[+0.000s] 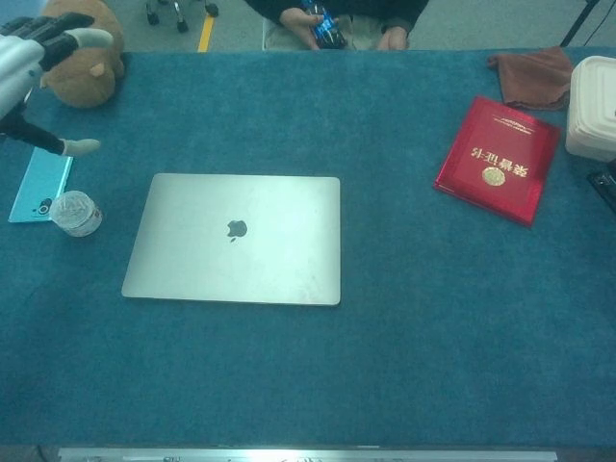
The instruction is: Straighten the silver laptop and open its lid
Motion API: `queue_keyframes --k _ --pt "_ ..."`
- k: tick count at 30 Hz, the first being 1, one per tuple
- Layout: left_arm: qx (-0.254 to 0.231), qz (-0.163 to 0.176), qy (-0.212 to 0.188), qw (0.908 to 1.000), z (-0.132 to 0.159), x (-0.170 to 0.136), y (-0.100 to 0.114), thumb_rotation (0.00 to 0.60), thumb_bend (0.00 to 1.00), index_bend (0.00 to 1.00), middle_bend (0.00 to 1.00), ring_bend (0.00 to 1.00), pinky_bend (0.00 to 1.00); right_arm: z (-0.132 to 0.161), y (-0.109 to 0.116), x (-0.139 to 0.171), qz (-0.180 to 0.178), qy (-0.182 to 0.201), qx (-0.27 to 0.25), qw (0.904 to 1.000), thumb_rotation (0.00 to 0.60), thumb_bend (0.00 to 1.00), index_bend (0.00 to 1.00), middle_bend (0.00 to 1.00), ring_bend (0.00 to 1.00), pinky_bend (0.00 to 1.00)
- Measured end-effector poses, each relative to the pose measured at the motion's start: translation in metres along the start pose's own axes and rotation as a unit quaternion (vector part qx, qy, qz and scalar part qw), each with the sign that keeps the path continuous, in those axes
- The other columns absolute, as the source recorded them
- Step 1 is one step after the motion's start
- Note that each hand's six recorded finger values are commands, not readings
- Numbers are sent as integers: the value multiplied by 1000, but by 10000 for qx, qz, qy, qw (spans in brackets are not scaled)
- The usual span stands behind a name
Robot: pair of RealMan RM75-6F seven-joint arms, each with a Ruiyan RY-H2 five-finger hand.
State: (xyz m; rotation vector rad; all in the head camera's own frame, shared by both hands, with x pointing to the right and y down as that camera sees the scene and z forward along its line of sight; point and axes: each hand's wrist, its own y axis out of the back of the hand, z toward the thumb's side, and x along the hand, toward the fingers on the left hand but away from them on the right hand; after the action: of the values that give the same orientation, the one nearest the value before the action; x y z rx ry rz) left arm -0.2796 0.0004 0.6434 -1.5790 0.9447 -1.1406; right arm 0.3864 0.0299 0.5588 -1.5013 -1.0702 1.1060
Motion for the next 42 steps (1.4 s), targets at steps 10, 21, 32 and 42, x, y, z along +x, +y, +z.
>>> queue_keyframes --k 10,21,32,42 --pt "-183 271 245 9992 -31 -42 15 562 170 70 0 0 0 9 -15 2 250 138 -43 9996 600 131 0 18 0 26" --pt "-135 407 555 9975 -58 -70 29 600 170 71 0 0 0 53 -46 -10 635 739 -147 9951 600 131 0 18 0 26" --pt "104 409 699 9967 -69 -94 42 600 170 71 0 0 0 123 -79 -18 1088 1578 -392 9807 600 85 0 16 0 26" --pt "303 419 865 9949 -79 -109 55 600 170 71 0 0 0 193 -118 -19 1548 2286 -445 9601 600 84 0 12 0 26"
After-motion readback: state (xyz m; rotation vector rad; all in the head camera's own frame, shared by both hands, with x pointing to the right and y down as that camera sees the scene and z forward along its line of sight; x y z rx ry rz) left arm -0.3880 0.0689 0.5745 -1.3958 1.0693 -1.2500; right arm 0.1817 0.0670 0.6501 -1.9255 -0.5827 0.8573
